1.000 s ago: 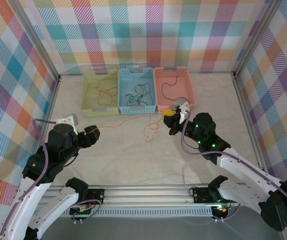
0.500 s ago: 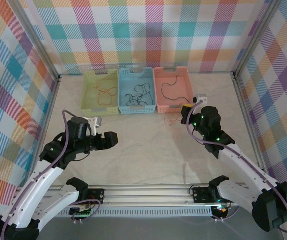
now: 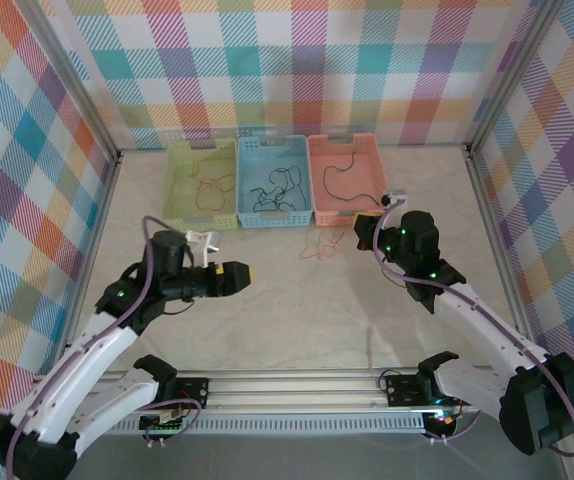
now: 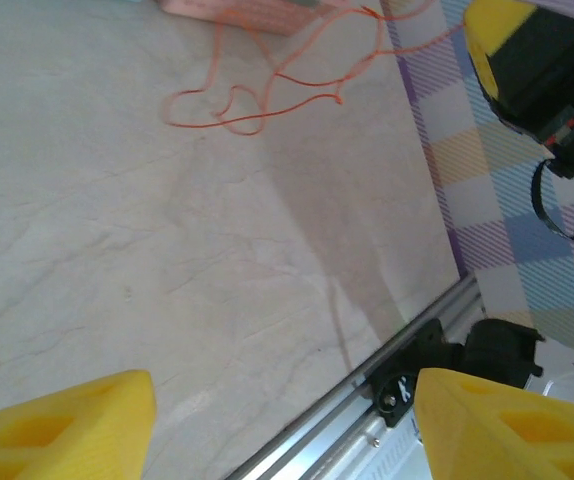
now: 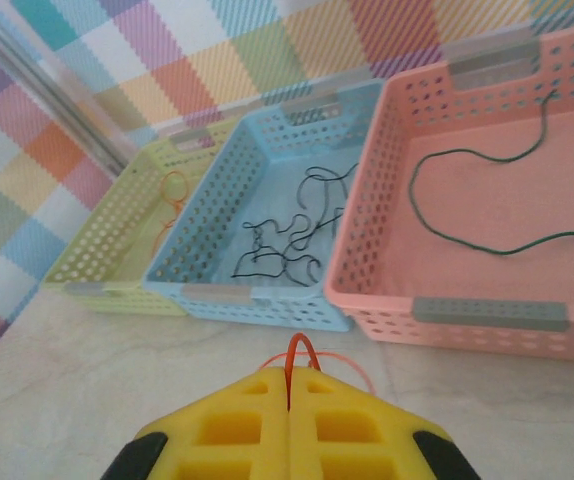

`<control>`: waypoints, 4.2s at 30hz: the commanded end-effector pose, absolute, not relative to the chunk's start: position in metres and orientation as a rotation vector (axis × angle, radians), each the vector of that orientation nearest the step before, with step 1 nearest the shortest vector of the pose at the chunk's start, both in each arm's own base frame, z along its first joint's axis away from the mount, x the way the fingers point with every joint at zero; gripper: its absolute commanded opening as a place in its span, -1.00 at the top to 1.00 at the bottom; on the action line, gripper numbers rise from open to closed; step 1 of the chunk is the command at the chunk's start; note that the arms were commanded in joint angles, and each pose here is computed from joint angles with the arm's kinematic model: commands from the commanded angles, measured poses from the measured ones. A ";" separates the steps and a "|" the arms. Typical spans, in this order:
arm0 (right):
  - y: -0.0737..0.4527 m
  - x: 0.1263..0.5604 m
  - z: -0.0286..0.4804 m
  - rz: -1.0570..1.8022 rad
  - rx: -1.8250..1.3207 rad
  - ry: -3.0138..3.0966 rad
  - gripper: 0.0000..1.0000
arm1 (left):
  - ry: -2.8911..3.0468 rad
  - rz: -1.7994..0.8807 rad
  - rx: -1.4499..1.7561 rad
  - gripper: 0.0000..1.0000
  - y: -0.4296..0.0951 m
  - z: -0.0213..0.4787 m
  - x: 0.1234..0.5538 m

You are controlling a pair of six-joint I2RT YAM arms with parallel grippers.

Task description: Untangle the cables

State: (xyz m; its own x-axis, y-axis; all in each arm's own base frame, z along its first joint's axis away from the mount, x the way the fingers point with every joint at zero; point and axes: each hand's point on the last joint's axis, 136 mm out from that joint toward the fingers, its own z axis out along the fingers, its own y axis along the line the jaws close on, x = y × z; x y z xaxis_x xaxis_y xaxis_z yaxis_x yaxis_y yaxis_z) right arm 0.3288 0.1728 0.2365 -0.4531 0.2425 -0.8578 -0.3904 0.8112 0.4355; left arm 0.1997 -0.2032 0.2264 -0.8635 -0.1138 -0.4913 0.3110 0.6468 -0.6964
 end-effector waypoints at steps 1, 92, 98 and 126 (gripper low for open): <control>0.192 0.323 0.260 0.887 -0.168 1.839 1.00 | 2.259 -1.249 0.285 -0.35 -0.246 0.248 0.212; 0.247 0.255 0.312 1.174 -0.671 1.436 -0.05 | 1.999 -0.858 0.475 1.00 -0.231 0.310 0.182; 0.291 0.193 0.308 1.245 -1.054 1.248 -0.35 | 2.025 -0.850 0.393 1.00 -0.234 0.314 0.193; 0.344 0.217 0.242 0.962 -1.167 1.502 1.00 | 2.024 -0.792 0.289 1.00 -0.223 0.332 0.204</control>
State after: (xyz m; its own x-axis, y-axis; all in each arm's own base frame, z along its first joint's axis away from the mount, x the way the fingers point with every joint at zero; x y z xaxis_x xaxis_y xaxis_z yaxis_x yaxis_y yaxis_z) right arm 0.2052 0.3513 0.2238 -0.1344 -0.2339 -0.9629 -0.9854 0.1341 0.1049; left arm 0.2003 -0.2344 0.3163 -0.5866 -0.0591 -0.8077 0.5201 0.7371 -0.4316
